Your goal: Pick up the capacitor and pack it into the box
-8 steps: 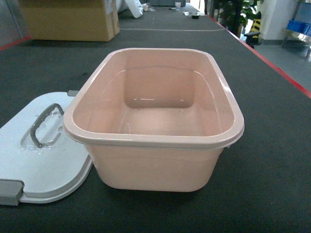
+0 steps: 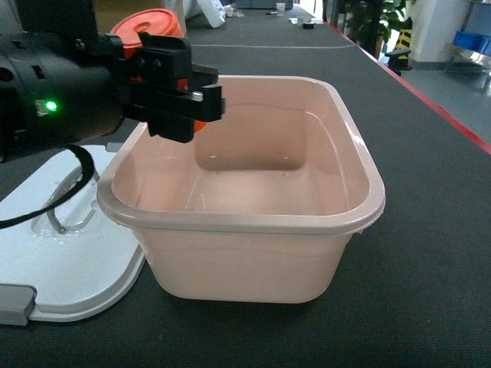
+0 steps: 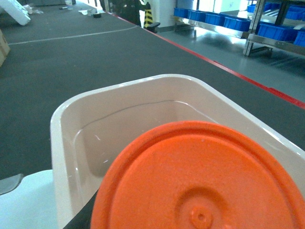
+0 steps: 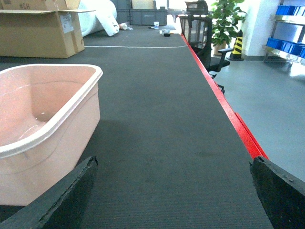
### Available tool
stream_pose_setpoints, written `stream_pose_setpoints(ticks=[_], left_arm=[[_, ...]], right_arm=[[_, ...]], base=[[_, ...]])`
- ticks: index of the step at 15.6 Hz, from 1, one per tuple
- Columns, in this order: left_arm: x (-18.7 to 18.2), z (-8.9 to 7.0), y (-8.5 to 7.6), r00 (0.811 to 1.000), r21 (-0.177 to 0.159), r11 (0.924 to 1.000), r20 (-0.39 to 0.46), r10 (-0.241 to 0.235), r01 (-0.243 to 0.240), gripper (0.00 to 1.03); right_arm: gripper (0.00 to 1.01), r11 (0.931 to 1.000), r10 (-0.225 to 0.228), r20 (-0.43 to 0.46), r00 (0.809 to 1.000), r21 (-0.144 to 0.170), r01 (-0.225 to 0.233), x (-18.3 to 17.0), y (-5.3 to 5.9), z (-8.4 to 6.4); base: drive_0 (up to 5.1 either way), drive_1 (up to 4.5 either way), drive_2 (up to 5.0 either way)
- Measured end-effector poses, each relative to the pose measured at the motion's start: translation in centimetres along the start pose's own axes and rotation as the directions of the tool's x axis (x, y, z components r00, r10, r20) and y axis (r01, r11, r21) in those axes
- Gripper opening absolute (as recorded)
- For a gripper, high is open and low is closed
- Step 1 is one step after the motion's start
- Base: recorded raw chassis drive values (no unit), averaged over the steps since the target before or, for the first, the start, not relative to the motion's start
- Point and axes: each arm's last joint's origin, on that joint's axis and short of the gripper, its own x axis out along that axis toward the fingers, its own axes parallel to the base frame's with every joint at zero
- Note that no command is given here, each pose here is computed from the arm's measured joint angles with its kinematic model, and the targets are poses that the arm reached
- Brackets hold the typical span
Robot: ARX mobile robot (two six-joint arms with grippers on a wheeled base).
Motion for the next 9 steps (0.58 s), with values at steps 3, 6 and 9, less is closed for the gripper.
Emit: stream_pose_setpoints(ticks=[3, 6, 9], left_arm=[[0.4, 0.0, -0.9, 1.000, -0.007, 0.9998, -0.001, -0.021, 0.021, 0.43], [0.7, 0.3, -1.7, 0.999, -0.006, 0.9987, 0.009, -0.051, 0.051, 0.43], [0.9, 0.4, -2.0, 0.998, -0.007, 0.9981, 0.022, -0.062, 0.062, 0.54]], right_arm=[[0.98, 1.0000, 0.000, 0.000, 1.000, 0.000, 0.000, 0.0, 0.0, 0.0], [0.98, 1.0000, 0.000, 0.000, 1.000, 0.000, 0.000, 0.0, 0.0, 0.0], [0.98, 1.0000, 0.000, 0.000, 1.000, 0.000, 0.000, 0.0, 0.0, 0.0]], base=[[0.0, 0.00, 0.0], [0.0, 0.00, 0.0], [0.0, 0.00, 0.0]])
